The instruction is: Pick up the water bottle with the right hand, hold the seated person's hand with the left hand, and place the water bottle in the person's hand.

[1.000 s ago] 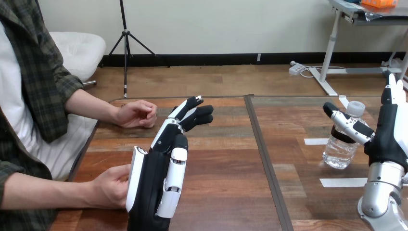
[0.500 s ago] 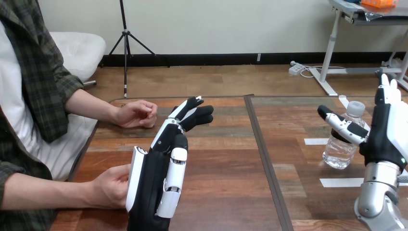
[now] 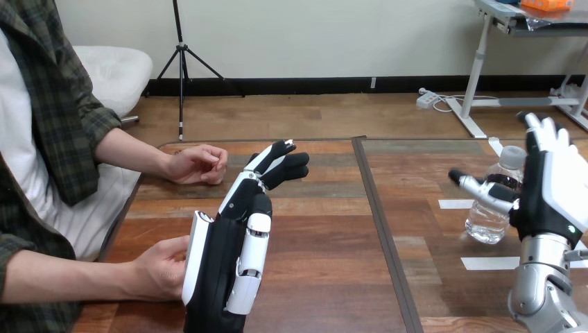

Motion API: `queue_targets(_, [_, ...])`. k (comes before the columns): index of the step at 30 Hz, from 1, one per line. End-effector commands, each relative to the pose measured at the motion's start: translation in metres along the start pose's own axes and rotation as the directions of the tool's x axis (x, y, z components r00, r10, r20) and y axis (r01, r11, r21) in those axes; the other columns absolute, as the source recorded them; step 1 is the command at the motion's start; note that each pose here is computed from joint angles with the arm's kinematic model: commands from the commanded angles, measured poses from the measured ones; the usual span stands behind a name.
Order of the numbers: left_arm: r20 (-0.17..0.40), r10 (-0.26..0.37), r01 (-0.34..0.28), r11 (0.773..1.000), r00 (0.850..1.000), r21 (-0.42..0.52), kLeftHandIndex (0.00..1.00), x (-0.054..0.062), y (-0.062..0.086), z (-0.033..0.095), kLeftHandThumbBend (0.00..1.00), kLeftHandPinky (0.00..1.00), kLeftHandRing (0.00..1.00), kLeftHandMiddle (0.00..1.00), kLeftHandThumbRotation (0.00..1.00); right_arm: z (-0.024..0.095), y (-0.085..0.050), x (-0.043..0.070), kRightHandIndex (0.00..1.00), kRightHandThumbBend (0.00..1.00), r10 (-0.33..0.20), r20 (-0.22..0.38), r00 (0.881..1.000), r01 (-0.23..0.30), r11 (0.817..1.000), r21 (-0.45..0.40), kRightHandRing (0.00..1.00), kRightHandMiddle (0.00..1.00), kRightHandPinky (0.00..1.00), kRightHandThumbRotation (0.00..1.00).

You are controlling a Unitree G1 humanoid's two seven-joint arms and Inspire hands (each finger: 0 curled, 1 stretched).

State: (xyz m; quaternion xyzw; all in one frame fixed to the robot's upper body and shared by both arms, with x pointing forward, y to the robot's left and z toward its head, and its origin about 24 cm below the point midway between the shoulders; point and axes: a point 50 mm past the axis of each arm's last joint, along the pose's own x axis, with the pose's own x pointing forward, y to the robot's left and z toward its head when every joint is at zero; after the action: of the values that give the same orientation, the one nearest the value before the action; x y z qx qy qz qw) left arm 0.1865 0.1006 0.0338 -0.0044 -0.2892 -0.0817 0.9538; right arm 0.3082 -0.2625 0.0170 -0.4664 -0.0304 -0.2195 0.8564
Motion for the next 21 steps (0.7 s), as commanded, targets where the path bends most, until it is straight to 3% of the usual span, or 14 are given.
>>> queue_targets(1, [0.070, -0.001, 0.002, 1.000, 0.998, -0.011, 0.83, 0.016, 0.000, 0.004, 0.00, 1.00, 0.77, 0.79, 1.00, 0.030, -0.025, 0.037, 0.86, 0.87, -0.078, 0.129, 0.989, 0.083, 0.996, -0.033, 1.00, 0.94, 1.00, 0.31])
queue_targets(21, [0.072, -0.002, 0.003, 1.000, 0.997, -0.010, 0.83, 0.016, 0.000, 0.004, 0.00, 1.00, 0.77, 0.79, 1.00, 0.041, -0.031, 0.046, 0.81, 0.90, 0.016, 0.192, 0.981, 0.018, 0.984, -0.175, 0.98, 0.90, 1.00, 0.18])
